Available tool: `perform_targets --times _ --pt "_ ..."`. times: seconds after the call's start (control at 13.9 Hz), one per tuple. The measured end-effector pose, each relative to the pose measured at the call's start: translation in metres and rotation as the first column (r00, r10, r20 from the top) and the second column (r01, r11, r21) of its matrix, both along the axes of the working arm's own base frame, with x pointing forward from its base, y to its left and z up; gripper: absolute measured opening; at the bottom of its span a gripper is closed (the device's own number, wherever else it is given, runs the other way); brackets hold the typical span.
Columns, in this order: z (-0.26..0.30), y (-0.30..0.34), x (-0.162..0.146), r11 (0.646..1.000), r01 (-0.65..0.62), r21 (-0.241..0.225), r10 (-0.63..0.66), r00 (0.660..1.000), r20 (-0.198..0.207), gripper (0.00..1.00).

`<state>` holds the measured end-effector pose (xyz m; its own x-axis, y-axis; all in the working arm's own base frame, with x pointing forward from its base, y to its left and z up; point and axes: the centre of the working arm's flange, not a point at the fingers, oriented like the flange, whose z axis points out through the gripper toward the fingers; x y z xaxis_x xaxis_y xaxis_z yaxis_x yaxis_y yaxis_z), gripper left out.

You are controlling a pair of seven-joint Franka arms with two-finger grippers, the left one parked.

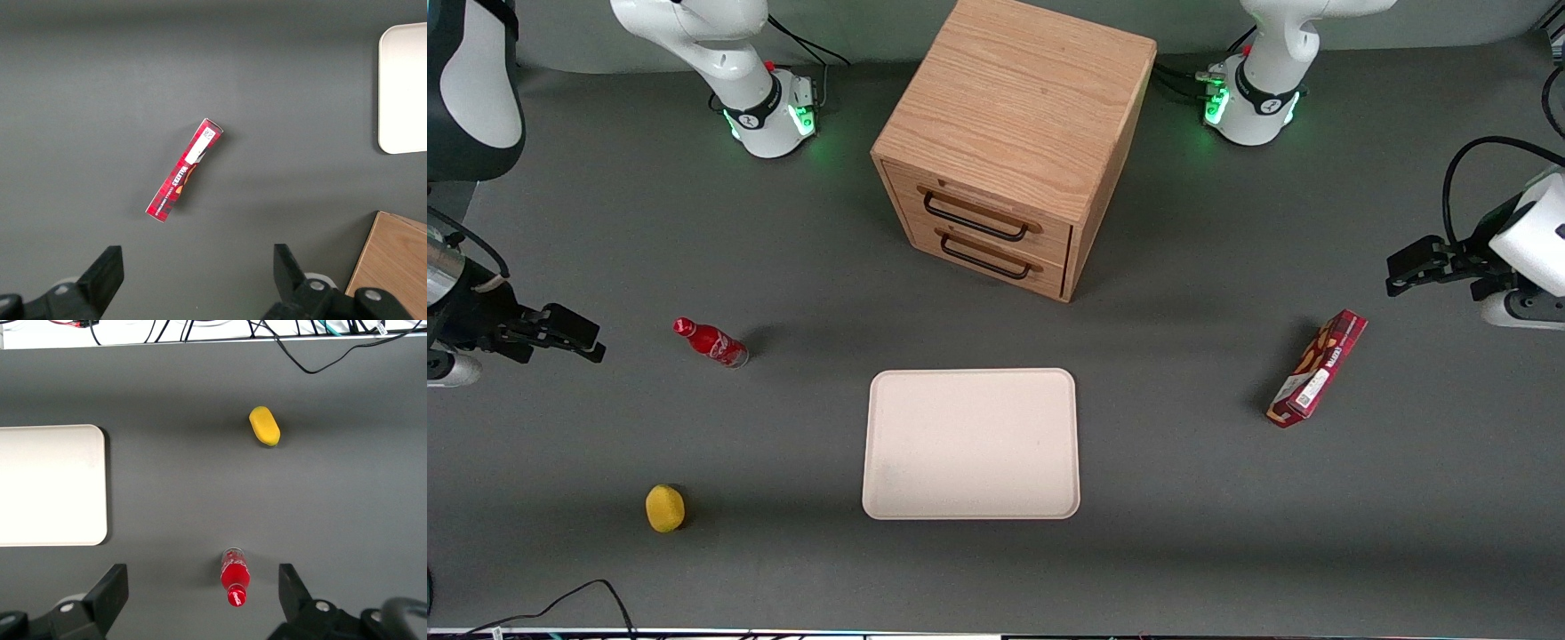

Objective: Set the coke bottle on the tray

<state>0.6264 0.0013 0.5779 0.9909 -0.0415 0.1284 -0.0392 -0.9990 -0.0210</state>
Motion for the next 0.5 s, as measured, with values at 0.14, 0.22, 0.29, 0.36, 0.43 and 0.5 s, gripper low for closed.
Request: perform_targets --times 0.14,0.22,0.29,0.36,0.43,0.5 --pt "-0.0004 -0.0002 0.0000 1.000 0.000 0.000 0.000 1.000 -0.001 1.00" --pt "-0.0007 -0.0004 0.0000 1.000 0.001 0.000 -0.001 1.000 -0.002 1.00" --pt "-0.0010 -0.0007 0.0000 1.000 0.001 0.000 -0.001 1.000 -0.003 1.00" --pt "-0.0013 -0.0008 0.0001 1.000 0.001 0.000 -0.001 1.000 -0.004 1.00" --pt "-0.0016 -0.0008 0.0001 1.000 0.001 0.000 -0.001 1.000 -0.005 1.00" --pt "-0.0017 -0.0008 0.0001 1.000 0.001 0.000 -0.001 1.000 -0.005 1.00"
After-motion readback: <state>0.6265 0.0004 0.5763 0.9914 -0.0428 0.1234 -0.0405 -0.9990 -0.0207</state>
